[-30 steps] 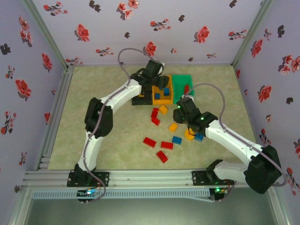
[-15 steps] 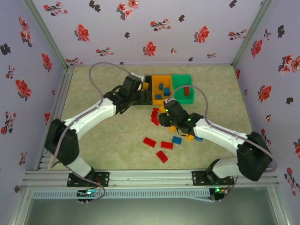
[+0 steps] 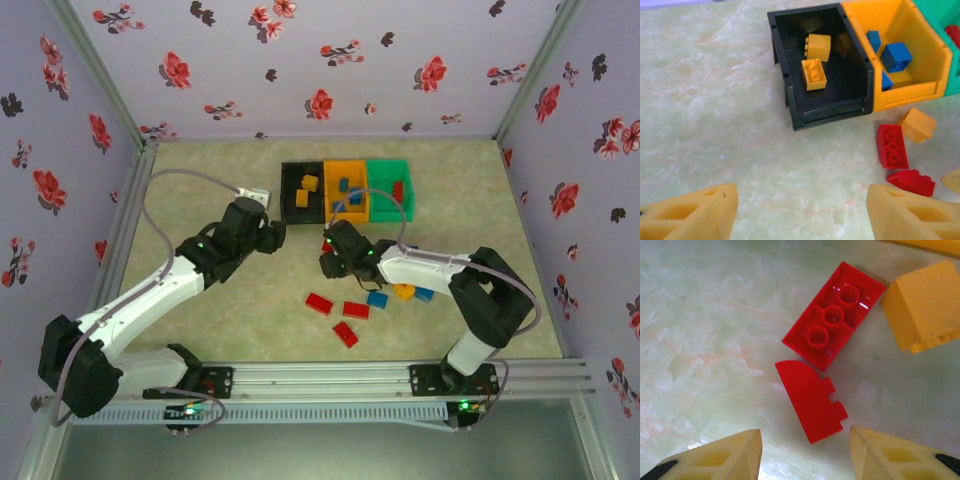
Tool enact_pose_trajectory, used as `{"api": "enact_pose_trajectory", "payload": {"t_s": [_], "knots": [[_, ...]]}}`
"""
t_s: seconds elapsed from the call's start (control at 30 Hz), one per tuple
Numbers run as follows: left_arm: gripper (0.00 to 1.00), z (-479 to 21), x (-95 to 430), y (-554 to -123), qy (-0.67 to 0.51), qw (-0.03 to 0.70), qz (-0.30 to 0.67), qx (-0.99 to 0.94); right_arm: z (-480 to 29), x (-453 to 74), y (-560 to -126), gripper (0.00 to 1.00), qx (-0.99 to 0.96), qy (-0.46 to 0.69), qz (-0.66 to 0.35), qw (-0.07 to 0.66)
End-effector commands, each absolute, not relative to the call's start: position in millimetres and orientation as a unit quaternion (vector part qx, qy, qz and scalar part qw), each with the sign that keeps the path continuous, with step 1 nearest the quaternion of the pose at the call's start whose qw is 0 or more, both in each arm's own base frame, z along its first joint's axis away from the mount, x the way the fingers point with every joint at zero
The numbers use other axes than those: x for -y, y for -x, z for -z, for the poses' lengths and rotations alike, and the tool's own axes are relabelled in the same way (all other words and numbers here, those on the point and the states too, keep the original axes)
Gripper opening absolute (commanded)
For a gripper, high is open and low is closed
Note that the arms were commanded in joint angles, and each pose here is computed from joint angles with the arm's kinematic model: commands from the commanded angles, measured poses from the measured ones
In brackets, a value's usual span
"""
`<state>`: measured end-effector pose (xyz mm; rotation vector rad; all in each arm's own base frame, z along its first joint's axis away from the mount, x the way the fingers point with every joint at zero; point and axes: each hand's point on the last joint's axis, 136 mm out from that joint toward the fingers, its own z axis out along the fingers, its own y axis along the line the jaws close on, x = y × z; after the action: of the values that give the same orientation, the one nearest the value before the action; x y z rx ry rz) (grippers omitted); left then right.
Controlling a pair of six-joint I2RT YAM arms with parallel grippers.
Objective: Sort the legos into containers by color
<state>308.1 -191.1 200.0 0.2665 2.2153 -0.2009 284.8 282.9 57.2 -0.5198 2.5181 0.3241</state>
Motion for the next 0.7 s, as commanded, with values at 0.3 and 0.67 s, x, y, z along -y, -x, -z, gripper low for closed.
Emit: {"api": "enact_pose_trajectory", "payload": {"t_s": [0.3, 0.67], "knots": [[0.7, -197.1, 183.9, -310.5, -0.084, 0.432, 0.067, -0.895, -50.1, -295.3, -303.3, 0.43, -0.93, 0.23, -0.081, 0.274], [0.7, -196.9, 183.7, -310.1, -0.087, 0.431, 0.065, -0.896, -40.7, -291.4, -309.1, 0.41, -0.934, 0.235, -0.049, 0.265]]}}
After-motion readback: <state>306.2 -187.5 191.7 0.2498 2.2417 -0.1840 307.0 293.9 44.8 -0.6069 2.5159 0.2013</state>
